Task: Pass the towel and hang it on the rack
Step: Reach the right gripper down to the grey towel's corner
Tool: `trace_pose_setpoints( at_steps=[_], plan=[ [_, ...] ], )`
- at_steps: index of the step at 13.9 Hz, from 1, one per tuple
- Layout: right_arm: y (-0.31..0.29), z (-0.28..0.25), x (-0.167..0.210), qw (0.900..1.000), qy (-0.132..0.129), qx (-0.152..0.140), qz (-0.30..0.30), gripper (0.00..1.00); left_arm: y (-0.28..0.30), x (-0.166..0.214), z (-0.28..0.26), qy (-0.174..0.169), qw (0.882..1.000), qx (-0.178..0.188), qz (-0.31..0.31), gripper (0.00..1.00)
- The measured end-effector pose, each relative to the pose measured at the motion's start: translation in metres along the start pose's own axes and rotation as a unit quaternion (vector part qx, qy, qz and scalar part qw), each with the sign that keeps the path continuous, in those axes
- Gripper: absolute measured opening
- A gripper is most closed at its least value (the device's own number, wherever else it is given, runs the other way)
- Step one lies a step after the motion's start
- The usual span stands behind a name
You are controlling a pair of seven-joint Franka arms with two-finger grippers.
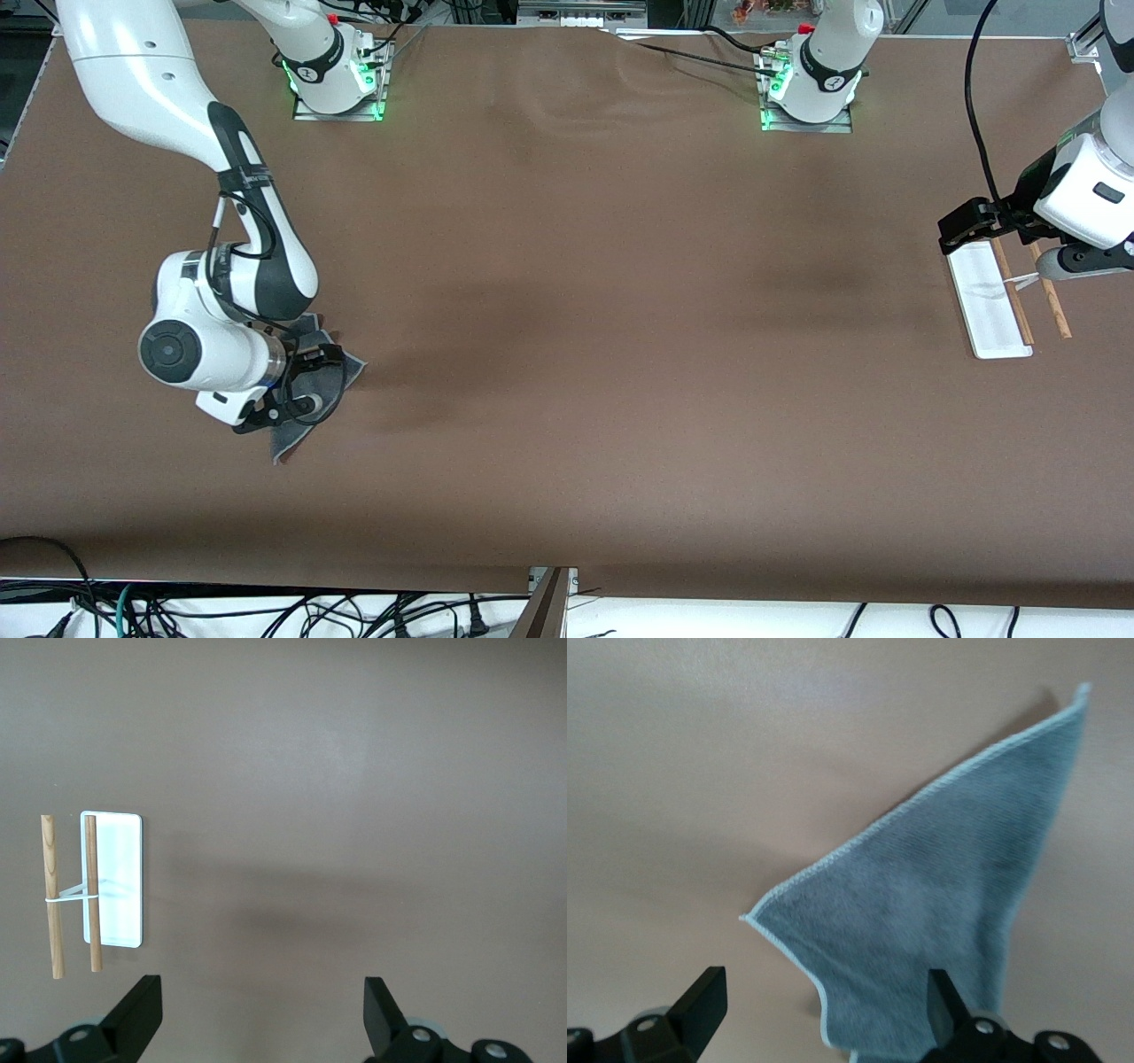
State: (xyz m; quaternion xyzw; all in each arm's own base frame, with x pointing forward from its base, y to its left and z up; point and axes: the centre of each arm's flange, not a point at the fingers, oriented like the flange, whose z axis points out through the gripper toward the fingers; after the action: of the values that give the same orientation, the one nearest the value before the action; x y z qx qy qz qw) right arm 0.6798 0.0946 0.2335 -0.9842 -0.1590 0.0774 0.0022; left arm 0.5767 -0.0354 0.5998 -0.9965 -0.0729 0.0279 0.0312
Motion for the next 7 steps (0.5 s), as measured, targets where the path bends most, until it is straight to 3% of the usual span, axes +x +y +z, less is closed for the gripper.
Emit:
trace_pose_setpoints(
  at_steps=[7],
  plan=[
    [-0.010,0.049,-0.008,1.000,0.016,-0.004,-0.009,1.00,0.000,0.000,0.000,0.000,1.000,0.000,0.000,1.00]
  ],
)
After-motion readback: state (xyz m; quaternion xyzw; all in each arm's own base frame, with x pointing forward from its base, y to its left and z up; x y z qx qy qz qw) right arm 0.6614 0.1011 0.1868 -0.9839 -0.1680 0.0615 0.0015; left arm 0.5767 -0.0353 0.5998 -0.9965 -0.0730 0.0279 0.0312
